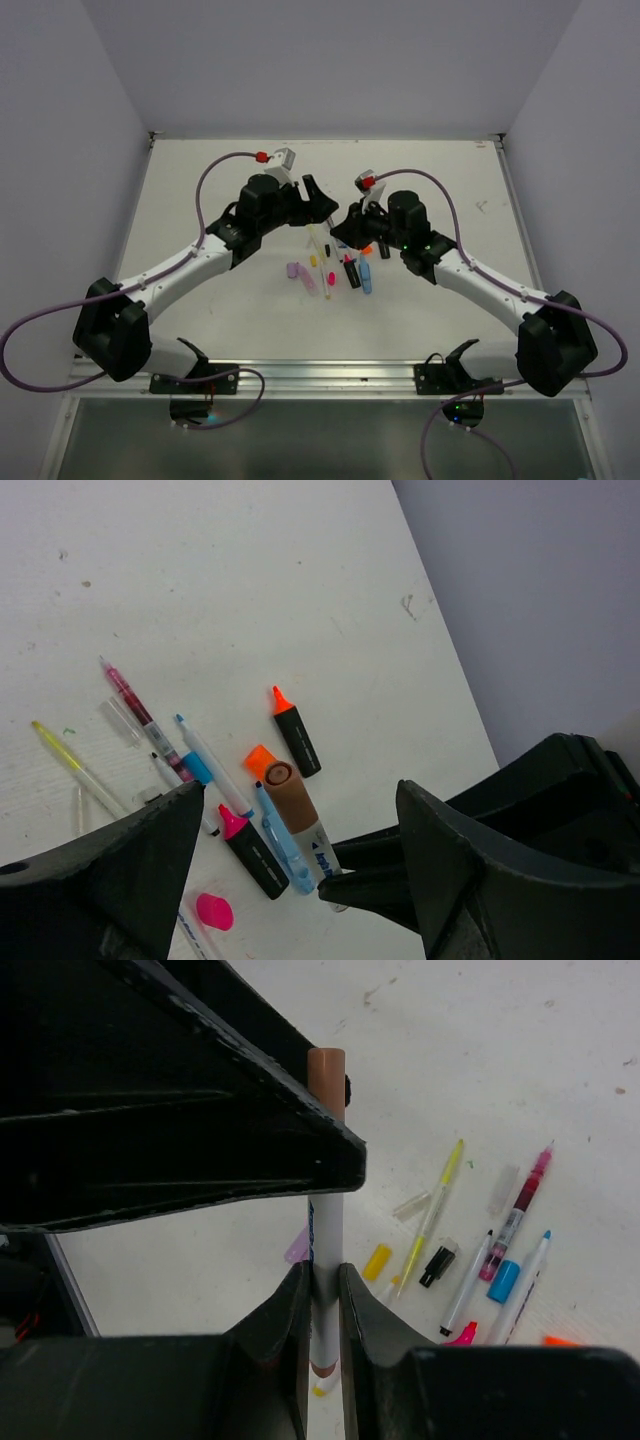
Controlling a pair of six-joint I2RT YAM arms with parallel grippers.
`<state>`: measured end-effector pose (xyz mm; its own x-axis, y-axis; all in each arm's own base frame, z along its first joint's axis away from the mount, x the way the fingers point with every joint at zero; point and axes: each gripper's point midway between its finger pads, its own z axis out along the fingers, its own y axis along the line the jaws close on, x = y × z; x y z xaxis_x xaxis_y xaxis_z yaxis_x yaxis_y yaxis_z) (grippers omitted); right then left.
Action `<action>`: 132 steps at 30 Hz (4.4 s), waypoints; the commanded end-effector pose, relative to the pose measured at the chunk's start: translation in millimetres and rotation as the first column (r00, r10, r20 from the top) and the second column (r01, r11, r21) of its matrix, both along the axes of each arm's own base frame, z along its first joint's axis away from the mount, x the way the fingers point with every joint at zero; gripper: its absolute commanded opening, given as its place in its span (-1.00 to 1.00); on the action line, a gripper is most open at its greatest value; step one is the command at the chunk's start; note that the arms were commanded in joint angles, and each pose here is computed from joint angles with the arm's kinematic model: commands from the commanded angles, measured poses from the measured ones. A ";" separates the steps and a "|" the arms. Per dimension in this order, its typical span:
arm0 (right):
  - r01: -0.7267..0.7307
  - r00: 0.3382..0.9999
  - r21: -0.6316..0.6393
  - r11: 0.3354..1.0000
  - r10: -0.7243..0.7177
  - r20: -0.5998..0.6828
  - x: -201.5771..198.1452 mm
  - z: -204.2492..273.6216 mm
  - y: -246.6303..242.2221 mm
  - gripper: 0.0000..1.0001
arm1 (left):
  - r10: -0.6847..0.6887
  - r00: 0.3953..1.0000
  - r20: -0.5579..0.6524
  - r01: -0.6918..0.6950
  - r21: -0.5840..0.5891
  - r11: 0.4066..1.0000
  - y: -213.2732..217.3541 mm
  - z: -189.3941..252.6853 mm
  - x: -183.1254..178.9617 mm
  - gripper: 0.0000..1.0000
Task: Open the pen caps
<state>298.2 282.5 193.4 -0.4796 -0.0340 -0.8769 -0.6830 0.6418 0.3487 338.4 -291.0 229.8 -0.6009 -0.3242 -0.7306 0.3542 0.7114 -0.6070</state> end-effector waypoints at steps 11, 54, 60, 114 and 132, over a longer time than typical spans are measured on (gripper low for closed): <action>-0.060 0.994 0.049 0.997 0.055 0.099 -7.7 18.8 11.5 -1.00 | 0.091 0.996 0.020 -0.090 -0.064 0.994 1.0 19.3 20.6 -0.06; -0.176 0.982 -0.057 0.983 0.172 -0.072 -40.3 -52.3 14.0 -1.00 | 0.286 0.894 0.346 -0.200 -0.263 0.944 45.5 104.2 20.6 -1.00; -0.178 0.977 -0.086 0.980 0.166 -0.132 -61.4 -77.7 3.7 -1.00 | 0.476 0.788 0.390 -0.335 -0.377 0.863 78.9 145.2 29.3 -1.00; 0.322 0.853 -0.369 0.872 -0.436 -0.287 94.0 -136.3 -72.0 -0.95 | -0.134 0.957 -0.257 0.151 0.047 0.987 -68.5 -119.2 88.1 -0.88; 0.270 0.859 -0.359 0.893 -0.392 -0.329 98.3 -154.7 -59.5 -0.36 | -0.093 0.929 -0.357 0.139 0.107 0.984 -80.7 -181.7 96.9 -0.39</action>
<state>383.4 213.1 21.3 -0.8356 -0.0392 -0.5479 -0.2272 0.9328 0.2798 426.9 -363.0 32.8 -0.8709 -0.1478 -0.4688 0.1967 0.7692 -0.6080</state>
